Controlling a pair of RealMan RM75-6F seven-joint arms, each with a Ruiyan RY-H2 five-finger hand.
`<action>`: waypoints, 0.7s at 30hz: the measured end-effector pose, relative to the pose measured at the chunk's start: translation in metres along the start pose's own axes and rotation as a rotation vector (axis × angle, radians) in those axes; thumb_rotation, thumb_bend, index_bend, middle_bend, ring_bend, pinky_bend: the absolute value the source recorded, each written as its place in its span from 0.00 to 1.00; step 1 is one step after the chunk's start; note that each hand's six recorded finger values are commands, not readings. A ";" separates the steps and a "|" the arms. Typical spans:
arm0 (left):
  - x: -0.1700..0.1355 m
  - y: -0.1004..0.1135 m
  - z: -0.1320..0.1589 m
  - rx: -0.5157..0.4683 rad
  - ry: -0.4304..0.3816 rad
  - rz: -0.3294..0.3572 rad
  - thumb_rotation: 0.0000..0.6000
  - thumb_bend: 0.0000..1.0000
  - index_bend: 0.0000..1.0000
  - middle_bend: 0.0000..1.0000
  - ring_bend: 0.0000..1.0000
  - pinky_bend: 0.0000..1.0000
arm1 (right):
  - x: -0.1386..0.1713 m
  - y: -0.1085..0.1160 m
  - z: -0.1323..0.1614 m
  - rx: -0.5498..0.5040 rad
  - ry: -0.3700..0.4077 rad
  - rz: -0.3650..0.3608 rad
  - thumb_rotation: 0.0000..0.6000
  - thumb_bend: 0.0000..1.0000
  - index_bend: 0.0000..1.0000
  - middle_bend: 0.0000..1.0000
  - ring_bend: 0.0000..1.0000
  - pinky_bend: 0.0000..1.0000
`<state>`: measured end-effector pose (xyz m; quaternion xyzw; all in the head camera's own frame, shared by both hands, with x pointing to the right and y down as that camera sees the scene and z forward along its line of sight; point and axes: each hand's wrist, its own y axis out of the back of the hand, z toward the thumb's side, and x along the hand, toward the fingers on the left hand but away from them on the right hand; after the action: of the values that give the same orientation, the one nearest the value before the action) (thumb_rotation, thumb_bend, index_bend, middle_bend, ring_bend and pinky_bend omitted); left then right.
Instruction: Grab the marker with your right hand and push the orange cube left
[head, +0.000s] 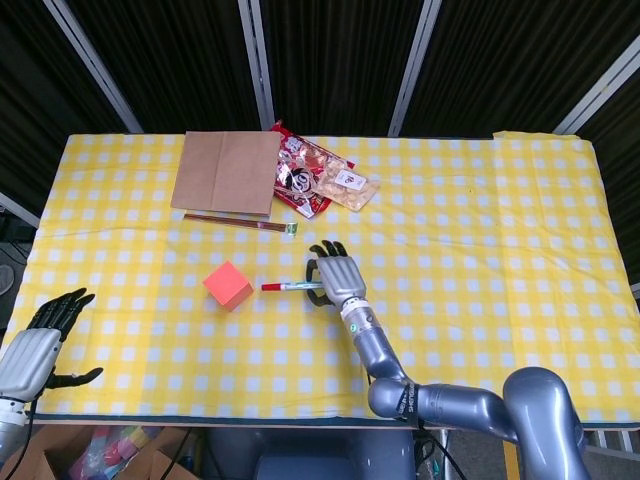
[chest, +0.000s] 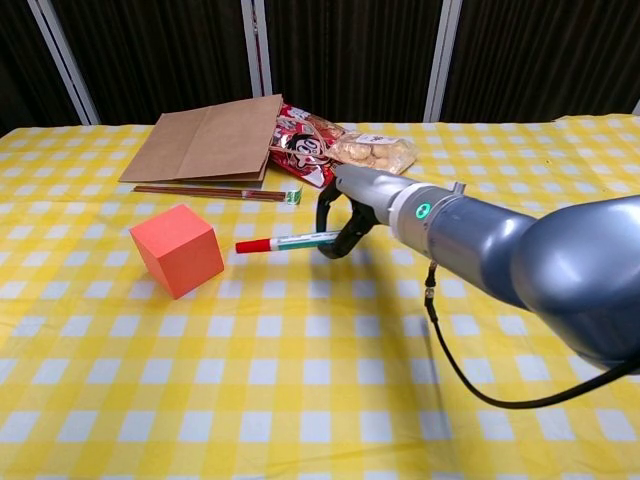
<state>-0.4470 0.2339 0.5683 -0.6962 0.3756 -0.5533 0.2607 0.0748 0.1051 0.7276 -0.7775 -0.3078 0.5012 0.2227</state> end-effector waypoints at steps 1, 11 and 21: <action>0.000 0.000 0.000 0.001 0.000 -0.001 1.00 0.00 0.00 0.00 0.00 0.00 | 0.001 0.004 -0.006 0.011 -0.006 -0.009 1.00 0.50 0.60 0.17 0.00 0.00; -0.001 -0.002 0.001 0.020 0.000 0.002 1.00 0.00 0.00 0.00 0.00 0.00 | 0.036 0.048 -0.095 0.141 -0.120 -0.072 1.00 0.50 0.60 0.17 0.00 0.00; -0.001 -0.002 0.002 0.026 0.003 0.025 1.00 0.00 0.00 0.00 0.00 0.00 | 0.066 0.059 -0.172 0.184 -0.253 -0.071 1.00 0.50 0.60 0.17 0.00 0.00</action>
<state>-0.4451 0.2356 0.5687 -0.6873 0.3772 -0.5560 0.2761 0.2682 0.1033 0.7151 -0.6731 -0.3135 0.6131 0.2698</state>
